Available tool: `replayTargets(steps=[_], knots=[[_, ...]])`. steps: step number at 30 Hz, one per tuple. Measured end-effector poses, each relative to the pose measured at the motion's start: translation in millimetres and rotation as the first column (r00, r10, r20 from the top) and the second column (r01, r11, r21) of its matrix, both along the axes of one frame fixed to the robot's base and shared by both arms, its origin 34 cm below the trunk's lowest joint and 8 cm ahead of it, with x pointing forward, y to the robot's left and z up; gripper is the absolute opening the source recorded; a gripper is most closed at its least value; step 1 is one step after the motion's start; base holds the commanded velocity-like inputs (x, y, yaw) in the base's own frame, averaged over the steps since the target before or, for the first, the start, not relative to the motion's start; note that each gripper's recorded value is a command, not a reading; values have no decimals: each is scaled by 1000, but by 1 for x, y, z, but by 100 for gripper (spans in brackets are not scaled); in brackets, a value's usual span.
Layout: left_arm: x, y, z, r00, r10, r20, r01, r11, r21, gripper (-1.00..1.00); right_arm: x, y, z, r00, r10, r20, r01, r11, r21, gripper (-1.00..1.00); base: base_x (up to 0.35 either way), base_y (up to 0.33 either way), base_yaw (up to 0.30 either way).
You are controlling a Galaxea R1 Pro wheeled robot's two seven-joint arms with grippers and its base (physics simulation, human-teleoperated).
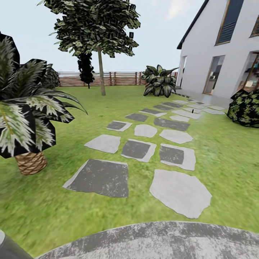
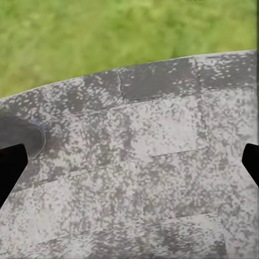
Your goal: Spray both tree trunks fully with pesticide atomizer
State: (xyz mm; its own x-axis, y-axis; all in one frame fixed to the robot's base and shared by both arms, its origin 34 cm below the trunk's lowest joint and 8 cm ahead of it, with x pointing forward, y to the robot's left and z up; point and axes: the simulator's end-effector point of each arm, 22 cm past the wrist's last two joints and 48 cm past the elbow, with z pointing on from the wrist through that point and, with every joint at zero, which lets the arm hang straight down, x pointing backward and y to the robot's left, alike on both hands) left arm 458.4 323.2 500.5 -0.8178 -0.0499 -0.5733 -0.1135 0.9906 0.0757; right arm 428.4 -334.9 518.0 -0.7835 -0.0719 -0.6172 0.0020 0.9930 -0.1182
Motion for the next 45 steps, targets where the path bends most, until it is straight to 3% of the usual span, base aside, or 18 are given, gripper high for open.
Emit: replayTargets(steps=[22,45], knots=[[-11,5,-40,1000,1,-29,-1,1000,7,100,-10,0,-39,1000,-1,-26,1,1000,0,100,0,0,-190],[-16,3,-83,1000,-2,-30,2,1000,5,100,-15,-3,-82,1000,2,-28,-3,1000,-6,100,0,0,-8]])
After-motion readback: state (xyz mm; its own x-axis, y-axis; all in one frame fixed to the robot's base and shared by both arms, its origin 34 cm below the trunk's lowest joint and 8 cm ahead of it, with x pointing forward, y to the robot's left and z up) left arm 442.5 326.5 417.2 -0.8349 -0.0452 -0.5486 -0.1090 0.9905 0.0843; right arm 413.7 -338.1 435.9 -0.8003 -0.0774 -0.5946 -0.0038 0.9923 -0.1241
